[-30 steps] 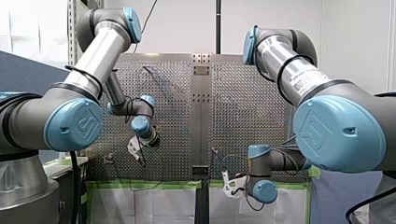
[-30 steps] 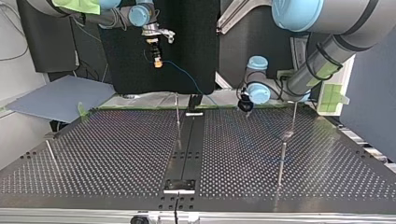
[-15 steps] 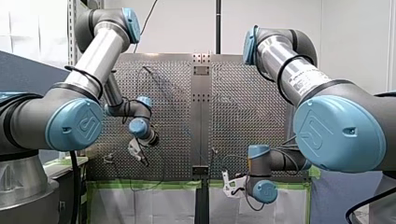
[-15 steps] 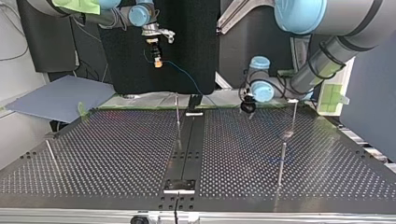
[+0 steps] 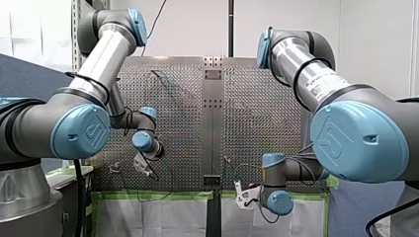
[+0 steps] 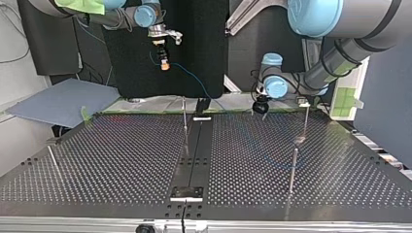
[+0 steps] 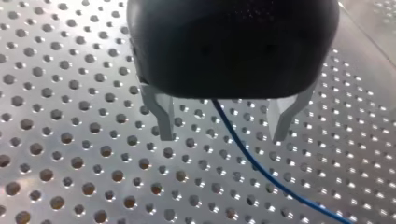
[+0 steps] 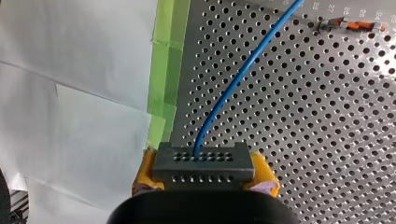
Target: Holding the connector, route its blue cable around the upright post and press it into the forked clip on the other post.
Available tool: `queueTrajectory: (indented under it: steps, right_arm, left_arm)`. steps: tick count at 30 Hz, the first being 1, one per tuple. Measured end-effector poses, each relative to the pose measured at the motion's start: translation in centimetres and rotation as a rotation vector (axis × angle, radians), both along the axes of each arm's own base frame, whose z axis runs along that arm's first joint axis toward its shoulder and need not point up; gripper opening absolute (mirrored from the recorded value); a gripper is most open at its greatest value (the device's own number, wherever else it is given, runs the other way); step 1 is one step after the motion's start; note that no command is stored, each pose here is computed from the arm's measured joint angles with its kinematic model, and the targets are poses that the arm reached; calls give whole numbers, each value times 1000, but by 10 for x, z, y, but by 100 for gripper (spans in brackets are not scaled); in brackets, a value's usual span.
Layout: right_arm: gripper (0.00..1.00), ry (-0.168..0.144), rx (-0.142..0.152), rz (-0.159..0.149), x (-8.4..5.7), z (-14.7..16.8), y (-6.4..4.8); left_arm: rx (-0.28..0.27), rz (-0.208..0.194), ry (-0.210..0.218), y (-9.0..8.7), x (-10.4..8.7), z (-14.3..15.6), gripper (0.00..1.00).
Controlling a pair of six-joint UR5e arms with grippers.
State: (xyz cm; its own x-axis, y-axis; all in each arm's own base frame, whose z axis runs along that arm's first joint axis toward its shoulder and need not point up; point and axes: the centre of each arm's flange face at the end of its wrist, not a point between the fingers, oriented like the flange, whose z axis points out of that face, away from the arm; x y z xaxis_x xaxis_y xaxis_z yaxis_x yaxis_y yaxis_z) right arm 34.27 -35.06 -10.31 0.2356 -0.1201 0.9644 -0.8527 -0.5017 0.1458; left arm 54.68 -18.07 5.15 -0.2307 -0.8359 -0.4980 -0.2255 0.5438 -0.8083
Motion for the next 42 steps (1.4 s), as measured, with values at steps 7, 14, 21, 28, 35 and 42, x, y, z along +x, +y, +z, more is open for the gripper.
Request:
queueTrajectory:
  steps: [7,14,21,28,35,42]
  right_arm:
    - [0,0,-1,0,0,0,0]
    - [0,-1,-2,1,0,0,0]
    - [0,-1,-1,0,0,0,0]
    - [0,-1,-1,1,0,0,0]
    - [0,-1,-3,1,0,0,0]
    - [0,-3,-5,1,1,0,-1]
  left_arm:
    - [-62,33,-33,7,1,-1,98]
    - [-117,60,-45,11,-9,-9,98]
    - [-172,107,-56,17,-17,-15,98]
    - [-243,153,-63,24,-24,-20,98]
    - [-290,207,-32,31,-28,-23,98]
    - [-331,249,-19,37,-38,-29,98]
